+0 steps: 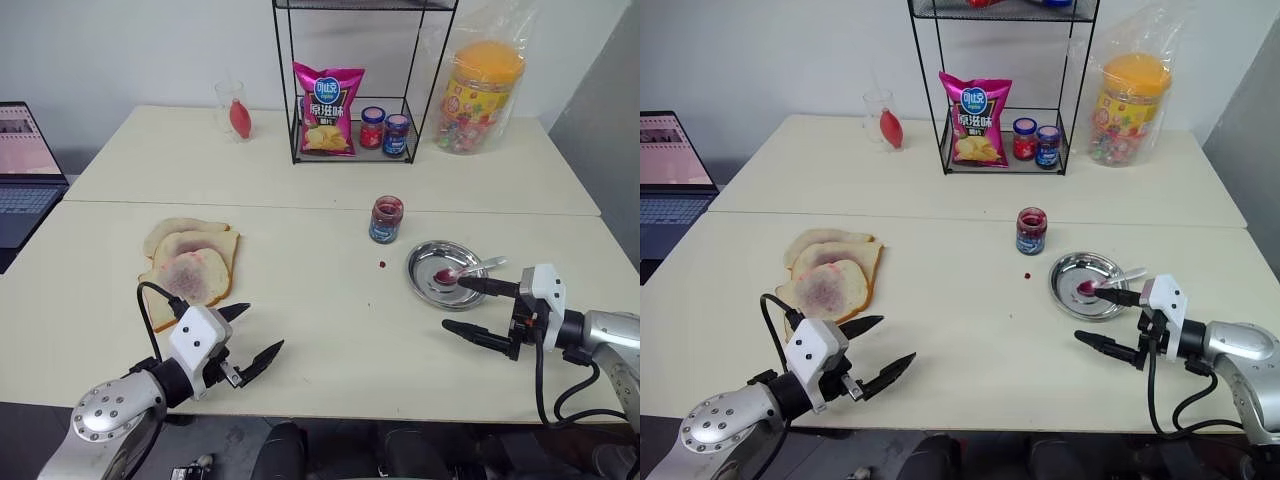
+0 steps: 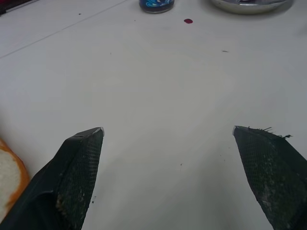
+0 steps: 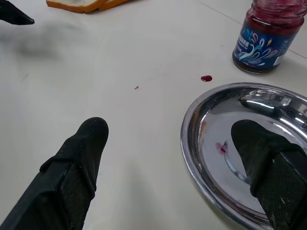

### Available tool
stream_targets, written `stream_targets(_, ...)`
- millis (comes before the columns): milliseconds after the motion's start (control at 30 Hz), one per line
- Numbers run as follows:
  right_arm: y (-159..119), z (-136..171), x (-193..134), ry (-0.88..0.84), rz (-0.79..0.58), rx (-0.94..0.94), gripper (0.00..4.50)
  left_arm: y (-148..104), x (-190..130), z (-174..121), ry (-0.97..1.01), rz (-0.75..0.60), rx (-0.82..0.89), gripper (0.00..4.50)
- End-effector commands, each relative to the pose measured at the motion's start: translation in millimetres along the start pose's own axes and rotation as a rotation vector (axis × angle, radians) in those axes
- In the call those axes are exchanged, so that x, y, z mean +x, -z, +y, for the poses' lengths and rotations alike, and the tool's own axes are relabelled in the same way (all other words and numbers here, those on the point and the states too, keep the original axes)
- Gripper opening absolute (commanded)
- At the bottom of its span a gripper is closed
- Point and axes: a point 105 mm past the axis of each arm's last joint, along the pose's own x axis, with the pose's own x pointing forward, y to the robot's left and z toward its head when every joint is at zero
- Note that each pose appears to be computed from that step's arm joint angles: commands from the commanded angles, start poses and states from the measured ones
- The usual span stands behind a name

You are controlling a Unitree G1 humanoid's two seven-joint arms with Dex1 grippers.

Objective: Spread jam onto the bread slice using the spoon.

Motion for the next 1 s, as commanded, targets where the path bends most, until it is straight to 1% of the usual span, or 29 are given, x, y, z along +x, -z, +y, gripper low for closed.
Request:
stream_targets(33,-0.6,6.5,-4.5,0.001,-0.005,-0.042,4.47,-4.4,-0.2,0.4,0.003,-0.009,0.034,4.5)
stream_targets(167,-0.8,8.5,-3.8,0.019,-0.026,-0.035,4.47,-3.2,0.0,1.5,0.006,0.002,0.042,4.5)
stream_targets(267,-0.2,10.1,-2.0,0.022,-0.027,-0.037,4.47,-0.1,0.7,5.3,-0.015,0.033,0.083,4.5)
stream_targets(333,0.8,10.4,-1.2,0.024,-0.024,-0.038,4.47,-1.8,1.0,6.3,-0.021,0.023,0.101,4.5)
stream_targets(467,-0.3,10.1,2.0,0.036,-0.039,-0.042,4.47,-5.1,0.3,0.3,0.033,0.01,0.129,4.5)
stream_targets(567,-5.4,11.5,7.2,0.032,-0.059,-0.049,4.47,-8.6,-5.3,2.6,0.049,-0.034,0.094,4.5)
stream_targets(633,-9.4,12.2,9.9,0.028,-0.07,-0.053,4.47,-14.2,-8.4,3.5,0.064,-0.076,0.107,4.5)
stream_targets(733,-14.2,12.5,13.7,0.019,-0.08,-0.059,4.47,-20.7,-13.1,15.0,-0.011,-0.132,0.117,4.5)
stream_targets(833,-18.4,12.3,16.9,0.011,-0.09,-0.066,4.47,-24.4,-19.4,29.8,-0.107,-0.172,0.088,4.5)
stream_targets(933,-29.1,13.7,25.2,-0.02,-0.117,-0.078,4.47,-20.8,-39.1,62.1,-0.279,-0.203,-0.015,4.5)
stream_targets(1000,-36.5,14.0,31.3,-0.042,-0.135,-0.093,4.47,-20.8,-48.2,77.6,-0.36,-0.223,-0.056,4.5)
